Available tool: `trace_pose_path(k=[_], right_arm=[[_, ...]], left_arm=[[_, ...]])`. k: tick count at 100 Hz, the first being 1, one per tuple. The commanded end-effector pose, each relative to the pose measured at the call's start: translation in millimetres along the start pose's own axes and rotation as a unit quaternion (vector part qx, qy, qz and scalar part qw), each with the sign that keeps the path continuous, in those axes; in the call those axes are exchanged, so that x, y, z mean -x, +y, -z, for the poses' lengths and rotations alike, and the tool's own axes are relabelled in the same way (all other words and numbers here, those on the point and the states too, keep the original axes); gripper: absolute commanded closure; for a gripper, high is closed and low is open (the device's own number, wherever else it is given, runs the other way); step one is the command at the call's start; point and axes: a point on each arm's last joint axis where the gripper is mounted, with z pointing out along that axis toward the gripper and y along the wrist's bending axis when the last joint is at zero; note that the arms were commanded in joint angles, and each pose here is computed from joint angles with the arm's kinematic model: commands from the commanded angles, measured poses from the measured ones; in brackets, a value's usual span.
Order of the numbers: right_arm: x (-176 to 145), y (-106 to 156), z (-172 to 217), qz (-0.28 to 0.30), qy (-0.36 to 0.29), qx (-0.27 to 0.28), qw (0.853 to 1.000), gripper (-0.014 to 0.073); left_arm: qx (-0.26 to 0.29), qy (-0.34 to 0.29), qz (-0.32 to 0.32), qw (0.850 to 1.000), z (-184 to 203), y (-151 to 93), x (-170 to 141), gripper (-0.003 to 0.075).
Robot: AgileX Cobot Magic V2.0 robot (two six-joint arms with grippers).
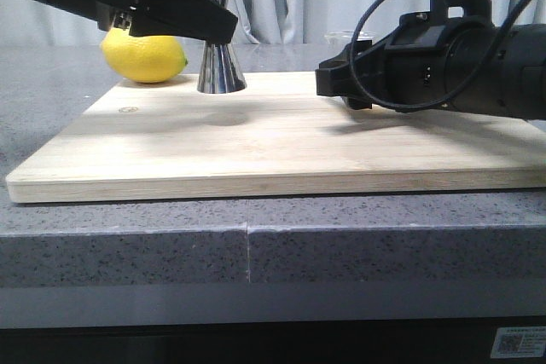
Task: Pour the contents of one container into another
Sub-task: 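Close the right gripper on the glass beaker, then lift the beaker with the right gripper toward the jigger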
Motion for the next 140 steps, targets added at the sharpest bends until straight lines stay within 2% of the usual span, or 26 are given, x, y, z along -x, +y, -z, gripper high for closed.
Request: trace_pose_path(k=[1, 60, 140], right_arm=[[26, -1, 0, 0.009, -0.075, 0.001, 0.997, 0.0378], [32, -1, 2, 0.009, -0.092, 0.001, 0.996, 0.0379], [98, 0, 41, 0.054, -0.094, 0.008, 0.994, 0.0379]], left_arm=[[-0.005, -0.055, -0.018, 0.998, 10, -9, 32, 0.0689], [-0.005, -0.055, -0.018, 0.998, 10, -9, 32, 0.0689], [-0.005, -0.061, -0.015, 0.998, 10, -9, 33, 0.0689]])
